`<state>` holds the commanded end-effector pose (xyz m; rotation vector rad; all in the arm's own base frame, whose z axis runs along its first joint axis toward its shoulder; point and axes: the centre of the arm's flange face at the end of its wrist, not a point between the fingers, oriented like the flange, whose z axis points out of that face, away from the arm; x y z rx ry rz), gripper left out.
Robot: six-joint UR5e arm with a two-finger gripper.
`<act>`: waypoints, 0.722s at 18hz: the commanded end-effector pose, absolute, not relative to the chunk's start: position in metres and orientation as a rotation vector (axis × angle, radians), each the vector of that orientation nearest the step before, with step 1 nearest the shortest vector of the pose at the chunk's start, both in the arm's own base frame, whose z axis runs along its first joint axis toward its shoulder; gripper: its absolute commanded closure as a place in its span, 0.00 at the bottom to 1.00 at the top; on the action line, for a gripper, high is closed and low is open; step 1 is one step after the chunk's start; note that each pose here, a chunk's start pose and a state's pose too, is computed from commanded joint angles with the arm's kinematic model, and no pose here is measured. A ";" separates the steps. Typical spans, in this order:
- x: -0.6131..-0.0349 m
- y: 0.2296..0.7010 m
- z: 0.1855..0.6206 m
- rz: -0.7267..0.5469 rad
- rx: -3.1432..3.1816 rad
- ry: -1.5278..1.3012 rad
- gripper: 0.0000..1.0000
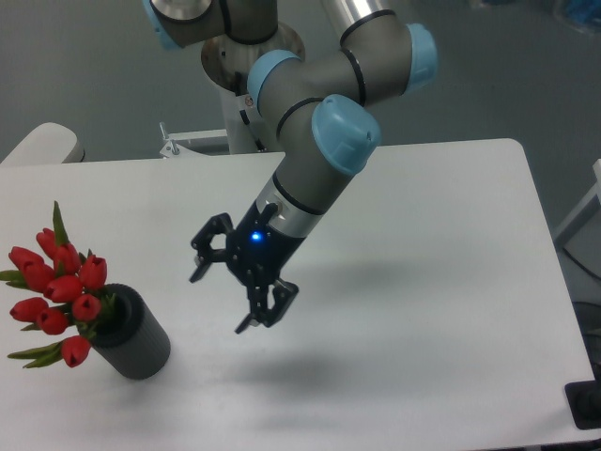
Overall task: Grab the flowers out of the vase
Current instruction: 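Move the open gripper to the tulip stems just above the vase rim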
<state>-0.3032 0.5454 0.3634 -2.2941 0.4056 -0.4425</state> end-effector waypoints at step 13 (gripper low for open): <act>-0.253 0.548 0.350 -0.451 -2.099 0.450 0.00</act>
